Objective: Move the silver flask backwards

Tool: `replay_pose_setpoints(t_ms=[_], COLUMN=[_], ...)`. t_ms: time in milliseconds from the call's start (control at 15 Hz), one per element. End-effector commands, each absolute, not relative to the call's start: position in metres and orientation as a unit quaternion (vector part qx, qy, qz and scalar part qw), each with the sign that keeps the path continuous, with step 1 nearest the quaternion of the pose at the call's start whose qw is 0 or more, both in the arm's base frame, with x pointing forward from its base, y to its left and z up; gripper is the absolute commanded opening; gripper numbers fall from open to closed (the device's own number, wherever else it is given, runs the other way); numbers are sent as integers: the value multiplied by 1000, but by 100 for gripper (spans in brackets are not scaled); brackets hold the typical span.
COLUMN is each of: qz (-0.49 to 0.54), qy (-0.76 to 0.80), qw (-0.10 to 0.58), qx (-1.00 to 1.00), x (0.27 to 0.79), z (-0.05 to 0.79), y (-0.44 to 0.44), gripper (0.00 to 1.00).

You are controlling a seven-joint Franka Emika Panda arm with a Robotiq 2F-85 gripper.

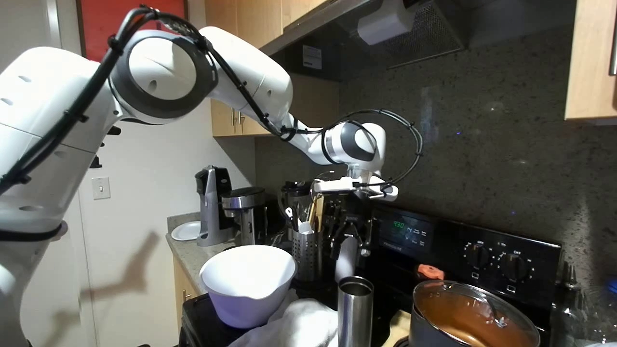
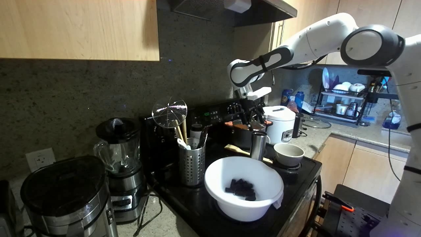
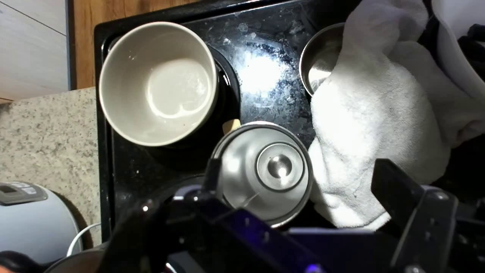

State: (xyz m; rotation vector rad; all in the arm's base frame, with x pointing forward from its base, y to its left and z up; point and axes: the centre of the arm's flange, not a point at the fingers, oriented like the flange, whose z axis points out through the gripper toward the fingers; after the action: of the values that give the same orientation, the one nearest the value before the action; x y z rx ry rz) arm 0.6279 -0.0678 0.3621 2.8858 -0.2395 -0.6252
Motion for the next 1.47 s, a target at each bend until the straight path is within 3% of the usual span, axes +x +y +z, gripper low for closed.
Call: replay_pose_setpoints(t_ms=[0,733,800,867,1400], qz=[-206,-203,-203,-204,-195], qy=[-81,-85,-86,-87,-92], qw=[82,70,68,67,60], qx=[972,973,973,973,975], x=[611,599,598,597,598], z=[332,300,300,300,300], y=[-68,-76,-76,-76,-77], gripper=[100,100,75,74,12])
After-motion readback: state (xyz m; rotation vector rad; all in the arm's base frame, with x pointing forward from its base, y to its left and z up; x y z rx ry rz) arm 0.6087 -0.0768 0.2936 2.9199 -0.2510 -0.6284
